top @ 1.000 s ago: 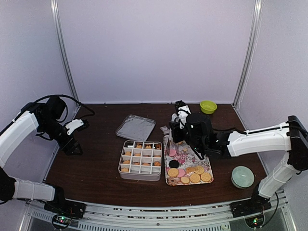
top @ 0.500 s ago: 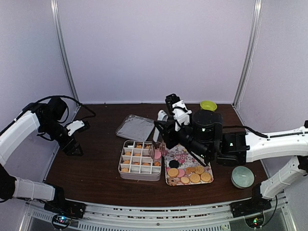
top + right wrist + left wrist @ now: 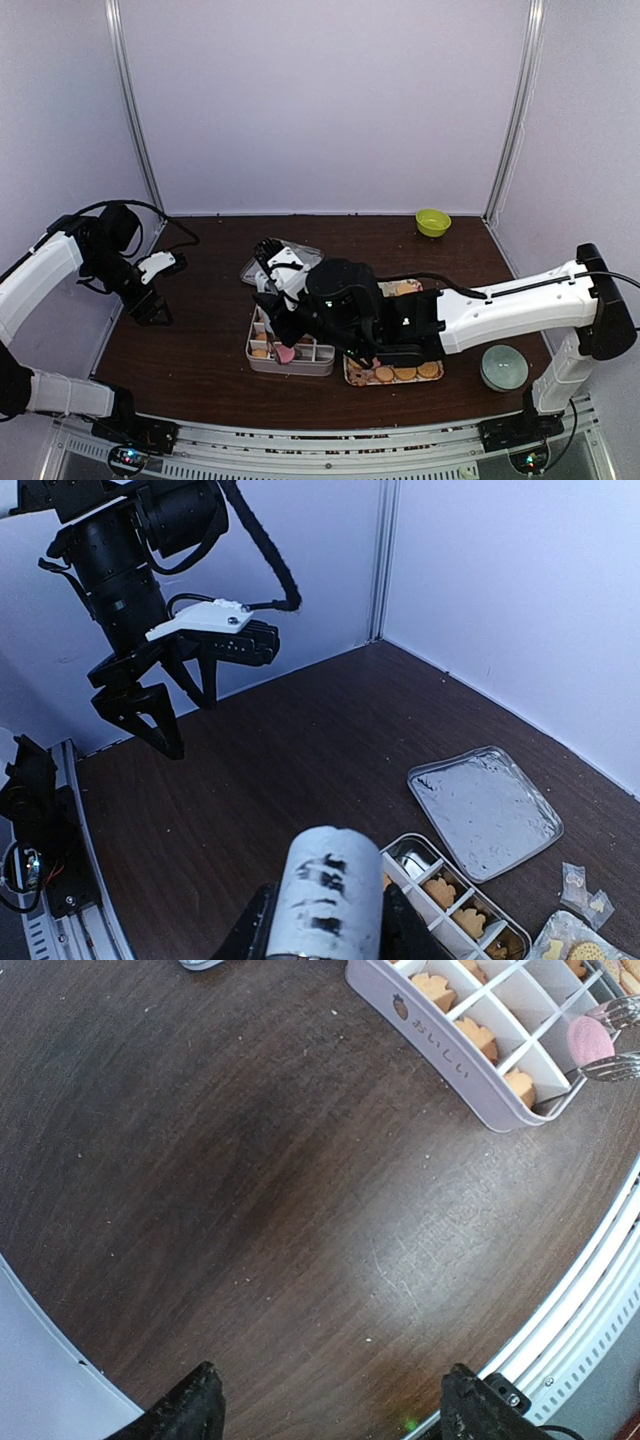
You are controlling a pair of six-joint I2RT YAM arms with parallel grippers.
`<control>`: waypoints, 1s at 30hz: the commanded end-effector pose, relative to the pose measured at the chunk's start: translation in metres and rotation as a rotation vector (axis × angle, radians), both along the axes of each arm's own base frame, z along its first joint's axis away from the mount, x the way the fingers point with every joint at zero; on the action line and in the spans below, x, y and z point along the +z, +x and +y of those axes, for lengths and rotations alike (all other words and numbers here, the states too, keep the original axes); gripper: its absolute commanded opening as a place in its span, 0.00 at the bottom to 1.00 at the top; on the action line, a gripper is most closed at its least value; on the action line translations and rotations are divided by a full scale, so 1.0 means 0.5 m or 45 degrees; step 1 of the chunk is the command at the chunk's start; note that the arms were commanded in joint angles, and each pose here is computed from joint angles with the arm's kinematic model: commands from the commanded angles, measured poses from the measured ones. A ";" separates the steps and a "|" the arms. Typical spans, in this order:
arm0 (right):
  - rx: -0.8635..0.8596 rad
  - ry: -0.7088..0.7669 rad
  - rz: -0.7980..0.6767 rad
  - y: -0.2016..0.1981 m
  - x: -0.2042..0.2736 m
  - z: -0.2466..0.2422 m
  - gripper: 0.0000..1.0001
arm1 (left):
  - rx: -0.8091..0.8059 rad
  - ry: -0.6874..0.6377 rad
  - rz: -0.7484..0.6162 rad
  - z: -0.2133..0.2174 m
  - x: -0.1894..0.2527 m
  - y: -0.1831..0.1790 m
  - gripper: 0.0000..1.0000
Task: Pack the cookies
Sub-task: Place the fake cookies in the empty pocket of the box.
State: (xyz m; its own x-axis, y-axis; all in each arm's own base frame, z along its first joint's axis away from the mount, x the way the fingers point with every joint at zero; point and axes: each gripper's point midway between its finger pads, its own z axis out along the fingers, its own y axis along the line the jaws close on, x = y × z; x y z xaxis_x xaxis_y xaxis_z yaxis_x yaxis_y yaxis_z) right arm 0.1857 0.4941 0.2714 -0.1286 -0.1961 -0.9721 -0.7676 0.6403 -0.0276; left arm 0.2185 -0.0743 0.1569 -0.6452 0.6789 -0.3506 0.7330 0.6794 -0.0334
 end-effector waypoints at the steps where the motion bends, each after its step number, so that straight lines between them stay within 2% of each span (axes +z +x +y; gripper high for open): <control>1: -0.031 0.023 -0.043 0.014 0.029 0.006 0.20 | -0.010 -0.017 -0.037 -0.002 0.007 0.003 0.77; 7: -0.047 0.013 -0.047 0.023 0.024 0.004 0.23 | -0.011 -0.016 -0.037 -0.002 0.008 0.005 0.77; 13: -0.031 0.009 -0.032 0.019 0.017 0.004 0.33 | -0.008 -0.020 -0.035 -0.003 0.013 0.007 0.76; 19: -0.039 0.059 -0.003 0.025 0.025 -0.006 0.34 | -0.010 -0.028 -0.018 -0.005 0.009 0.004 0.74; 30: -0.037 0.302 0.160 0.063 0.055 -0.055 0.34 | -0.011 -0.032 -0.016 -0.006 0.009 0.006 0.74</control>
State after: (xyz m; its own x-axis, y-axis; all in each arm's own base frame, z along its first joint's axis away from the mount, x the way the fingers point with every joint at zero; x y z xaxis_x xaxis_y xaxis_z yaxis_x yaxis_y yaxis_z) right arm 0.2151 0.4765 0.2669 -0.2165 -0.1046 -0.9707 -0.7386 0.6677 0.0928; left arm 0.2180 -0.0751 0.1572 -0.6447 0.6780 -0.3530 0.7338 0.6783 -0.0373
